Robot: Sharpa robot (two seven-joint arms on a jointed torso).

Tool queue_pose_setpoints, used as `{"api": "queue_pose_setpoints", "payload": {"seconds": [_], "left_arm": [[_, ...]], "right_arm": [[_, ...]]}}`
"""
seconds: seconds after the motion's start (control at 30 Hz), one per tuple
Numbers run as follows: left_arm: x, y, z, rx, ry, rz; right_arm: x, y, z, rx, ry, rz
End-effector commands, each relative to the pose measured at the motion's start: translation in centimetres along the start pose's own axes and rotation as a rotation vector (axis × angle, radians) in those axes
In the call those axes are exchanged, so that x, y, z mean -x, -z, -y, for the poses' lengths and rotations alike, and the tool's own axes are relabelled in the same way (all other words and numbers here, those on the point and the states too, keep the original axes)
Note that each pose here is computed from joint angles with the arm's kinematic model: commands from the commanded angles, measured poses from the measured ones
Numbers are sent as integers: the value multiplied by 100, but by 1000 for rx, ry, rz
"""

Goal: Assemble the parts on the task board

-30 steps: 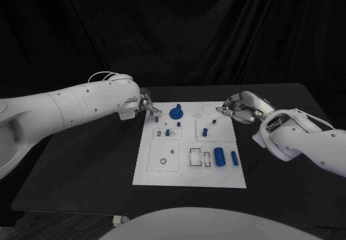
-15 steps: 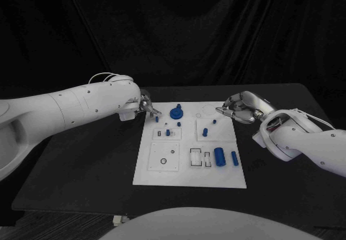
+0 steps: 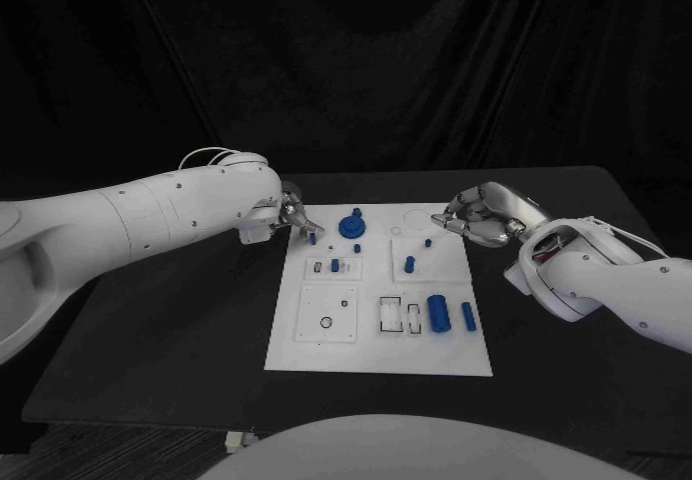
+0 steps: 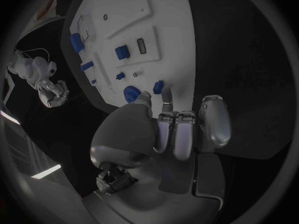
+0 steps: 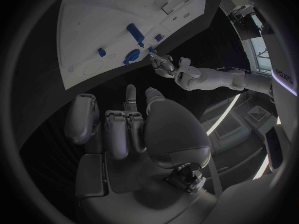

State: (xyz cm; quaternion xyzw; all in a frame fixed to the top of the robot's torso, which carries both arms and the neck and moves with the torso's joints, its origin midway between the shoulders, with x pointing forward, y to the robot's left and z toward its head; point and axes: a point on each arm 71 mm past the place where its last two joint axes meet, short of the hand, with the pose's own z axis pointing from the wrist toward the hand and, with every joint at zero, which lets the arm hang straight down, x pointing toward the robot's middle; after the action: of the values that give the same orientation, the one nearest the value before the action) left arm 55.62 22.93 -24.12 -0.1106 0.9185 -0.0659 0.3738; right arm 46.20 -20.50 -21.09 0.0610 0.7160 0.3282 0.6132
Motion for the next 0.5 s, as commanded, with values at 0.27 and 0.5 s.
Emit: {"api": "queue_pose_setpoints", "payload": {"seconds": [0.27, 0.5], "left_arm": [[-37, -15, 12, -2, -5, -26], [-54, -23, 28, -4, -7, -30]], "right_arm": [[-12, 1, 11, -14, 4, -7], [-13, -3, 14, -16, 5, -7]]}}
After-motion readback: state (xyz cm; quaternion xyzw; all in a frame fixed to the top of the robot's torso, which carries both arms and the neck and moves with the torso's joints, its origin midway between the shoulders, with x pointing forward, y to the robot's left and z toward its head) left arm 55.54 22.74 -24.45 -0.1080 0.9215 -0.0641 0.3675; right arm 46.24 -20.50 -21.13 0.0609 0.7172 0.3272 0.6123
